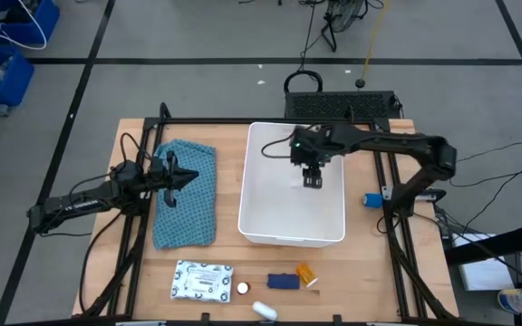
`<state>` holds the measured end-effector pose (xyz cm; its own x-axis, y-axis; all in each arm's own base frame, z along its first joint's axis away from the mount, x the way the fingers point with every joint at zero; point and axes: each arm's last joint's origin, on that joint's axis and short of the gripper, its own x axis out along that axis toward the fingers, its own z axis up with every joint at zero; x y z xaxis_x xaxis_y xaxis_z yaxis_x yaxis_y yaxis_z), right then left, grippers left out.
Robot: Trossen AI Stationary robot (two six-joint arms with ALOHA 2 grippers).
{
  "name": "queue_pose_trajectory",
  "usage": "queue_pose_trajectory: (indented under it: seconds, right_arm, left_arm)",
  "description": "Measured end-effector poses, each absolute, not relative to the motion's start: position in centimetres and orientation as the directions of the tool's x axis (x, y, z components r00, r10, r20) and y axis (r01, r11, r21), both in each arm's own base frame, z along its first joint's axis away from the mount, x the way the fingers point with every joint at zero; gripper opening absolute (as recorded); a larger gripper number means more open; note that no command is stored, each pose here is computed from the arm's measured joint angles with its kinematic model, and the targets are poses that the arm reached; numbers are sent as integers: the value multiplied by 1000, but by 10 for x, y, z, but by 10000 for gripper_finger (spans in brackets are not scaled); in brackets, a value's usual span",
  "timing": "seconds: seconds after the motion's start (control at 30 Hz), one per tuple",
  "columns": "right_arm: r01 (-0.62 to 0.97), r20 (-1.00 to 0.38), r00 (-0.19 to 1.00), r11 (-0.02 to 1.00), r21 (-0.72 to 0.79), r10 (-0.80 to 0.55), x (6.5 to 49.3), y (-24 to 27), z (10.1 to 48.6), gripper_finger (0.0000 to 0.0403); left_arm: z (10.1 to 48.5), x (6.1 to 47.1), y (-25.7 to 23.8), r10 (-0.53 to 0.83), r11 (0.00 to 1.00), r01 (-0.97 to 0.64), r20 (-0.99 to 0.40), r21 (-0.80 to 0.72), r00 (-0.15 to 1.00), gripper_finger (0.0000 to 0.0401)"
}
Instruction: Pick & place medical supplies in basket/bin
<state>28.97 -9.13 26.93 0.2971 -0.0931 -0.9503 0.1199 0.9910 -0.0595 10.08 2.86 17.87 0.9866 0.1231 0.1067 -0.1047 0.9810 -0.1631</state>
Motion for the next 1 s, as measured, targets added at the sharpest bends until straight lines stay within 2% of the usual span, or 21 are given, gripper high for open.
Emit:
queue_pose_trajectory:
  seconds: [0.17,0.3,0.43,0.63,0.8,1.0]
  right_arm:
    - [112,-880,455,989,-92,-133,268,-79,310,154]
    - [116,-770,615,985,-126,-171,248,-69,345,79]
    - [130,-686,700,980,-148,-196,227,-64,368,10]
    - [160,-625,752,978,-134,-208,200,-56,387,6]
    - [121,-585,791,983,-136,-178,180,-41,387,3]
    - [133,-423,890,984,-119,-172,149,-27,381,1]
  left_arm:
    - [179,101,29,123,981,-105,107,-162,987,26]
    - [179,101,29,124,981,-106,107,-161,987,26]
    - [179,101,29,124,982,-106,107,-157,987,26]
    - [179,101,29,124,982,-106,106,-158,987,26]
    - [178,101,29,124,981,-107,97,-161,988,26]
    - [177,101,29,124,981,-109,88,-162,988,26]
